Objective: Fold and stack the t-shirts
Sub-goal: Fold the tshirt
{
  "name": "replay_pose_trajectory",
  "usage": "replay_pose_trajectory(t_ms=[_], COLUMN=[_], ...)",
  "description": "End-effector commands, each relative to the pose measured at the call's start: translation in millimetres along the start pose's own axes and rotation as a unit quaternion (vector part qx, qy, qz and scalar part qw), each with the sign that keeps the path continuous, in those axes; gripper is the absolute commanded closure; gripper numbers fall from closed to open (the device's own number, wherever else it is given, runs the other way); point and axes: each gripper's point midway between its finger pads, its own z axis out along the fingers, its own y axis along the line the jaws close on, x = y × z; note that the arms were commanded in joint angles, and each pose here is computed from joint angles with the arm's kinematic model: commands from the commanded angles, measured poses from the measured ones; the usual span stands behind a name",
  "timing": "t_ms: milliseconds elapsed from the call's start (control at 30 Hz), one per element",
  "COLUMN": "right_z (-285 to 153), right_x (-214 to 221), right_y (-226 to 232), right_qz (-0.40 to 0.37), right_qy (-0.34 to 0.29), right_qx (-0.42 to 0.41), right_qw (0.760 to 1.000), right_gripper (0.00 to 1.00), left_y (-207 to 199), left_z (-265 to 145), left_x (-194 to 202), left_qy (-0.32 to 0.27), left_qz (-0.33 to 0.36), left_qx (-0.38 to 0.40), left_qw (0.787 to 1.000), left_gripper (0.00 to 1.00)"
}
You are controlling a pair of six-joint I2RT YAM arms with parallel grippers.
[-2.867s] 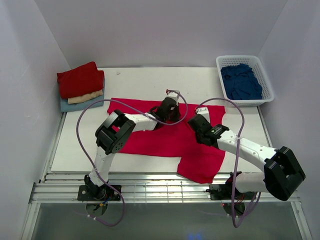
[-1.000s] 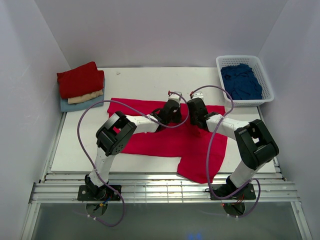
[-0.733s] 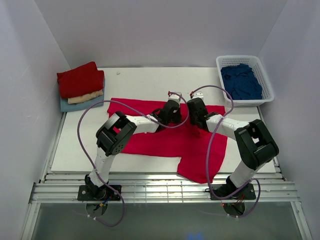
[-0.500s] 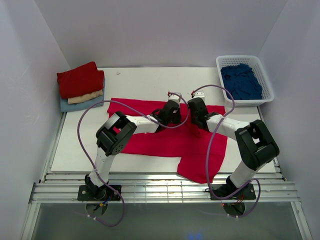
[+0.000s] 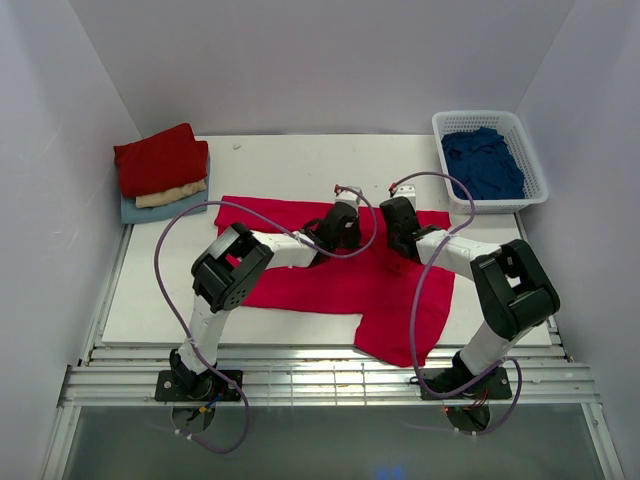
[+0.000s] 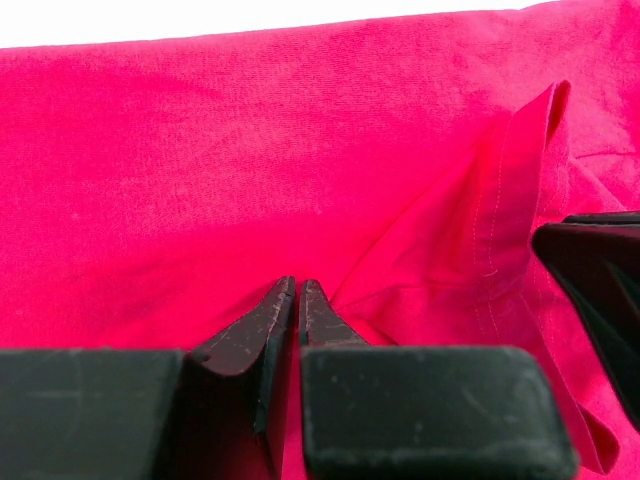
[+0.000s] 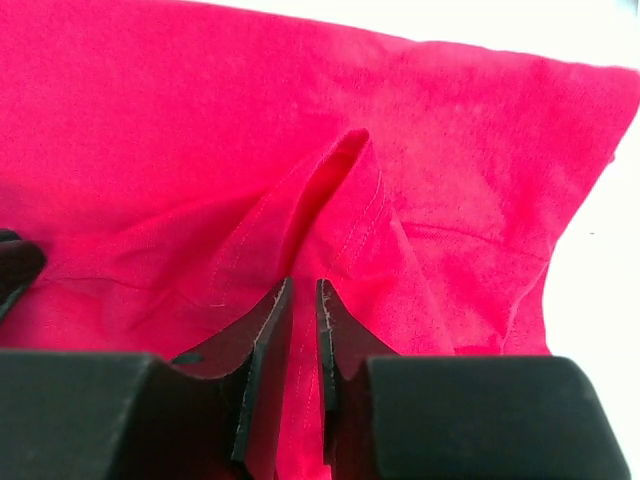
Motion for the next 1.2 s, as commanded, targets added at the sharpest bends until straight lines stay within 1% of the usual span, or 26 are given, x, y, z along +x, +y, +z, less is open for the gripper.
replay_pose_trajectory(t_ms=[0, 167, 333, 433, 467, 567, 633, 700, 733, 800, 833, 933, 1067, 1100, 1133, 1167], right_z=[7, 10, 7, 5, 5, 4, 7, 9, 10, 10, 10, 6, -6, -11, -16, -27], right_x=[11, 20, 18, 18, 19, 19, 23, 31, 36, 42, 43, 44, 30, 31, 27, 14], right_y=[-6, -1, 4, 6, 6, 6, 4, 4, 4, 3, 2, -2, -11, -17, -20, -22], right_qz=[0.009, 0.011, 0.019, 0.021, 0.022, 0.022, 0.018, 0.012, 0.011, 0.010, 0.012, 0.013, 0.013, 0.005, 0.004, 0.010], right_qy=[0.011, 0.024, 0.020, 0.024, 0.024, 0.024, 0.029, 0.044, 0.052, 0.059, 0.059, 0.059, 0.042, 0.048, 0.046, 0.030], right_qx=[0.015, 0.002, -0.011, -0.018, -0.021, -0.020, -0.016, -0.014, -0.012, -0.009, -0.007, -0.003, 0.009, 0.021, 0.023, 0.021], right_qw=[1.000, 1.000, 1.000, 0.999, 0.999, 0.999, 0.999, 0.999, 0.999, 0.998, 0.998, 0.998, 0.999, 0.999, 0.999, 0.999], right_gripper=[0.78, 0.79, 0.77, 0.72, 0.66, 0.56, 0.56, 0.59, 0.68, 0.81, 0.92, 0.92, 0.92, 0.92, 0.92, 0.92], left_y=[-21, -21, -18, -18, -17, -17, -17, -15, -16, -14, -14, -13, -14, -13, -13, -13], left_z=[-23, -25, -24, -24, -23, -23, -23, -23, -24, -24, -25, -26, -28, -28, -28, -29], left_x=[-39, -39, -35, -34, -34, -34, -33, -33, -34, -32, -33, -33, -34, -33, -33, -33], left_qy=[-0.041, -0.043, -0.039, -0.039, -0.039, -0.039, -0.039, -0.039, -0.040, -0.039, -0.040, -0.041, -0.041, -0.041, -0.041, -0.041], left_qz=[-0.005, -0.003, -0.002, -0.003, -0.004, -0.005, -0.006, -0.006, -0.007, -0.005, -0.005, -0.004, -0.005, -0.005, -0.006, -0.006], left_qx=[0.030, 0.029, 0.024, 0.023, 0.022, 0.022, 0.022, 0.020, 0.020, 0.017, 0.018, 0.015, 0.017, 0.016, 0.016, 0.016], left_qw=[0.999, 0.999, 0.999, 0.999, 0.999, 0.999, 0.999, 0.999, 0.999, 0.999, 0.999, 0.999, 0.999, 0.999, 0.999, 0.999], left_gripper=[0.83, 0.83, 0.83, 0.83, 0.83, 0.83, 0.83, 0.83, 0.83, 0.83, 0.83, 0.83, 0.83, 0.83, 0.83, 0.83])
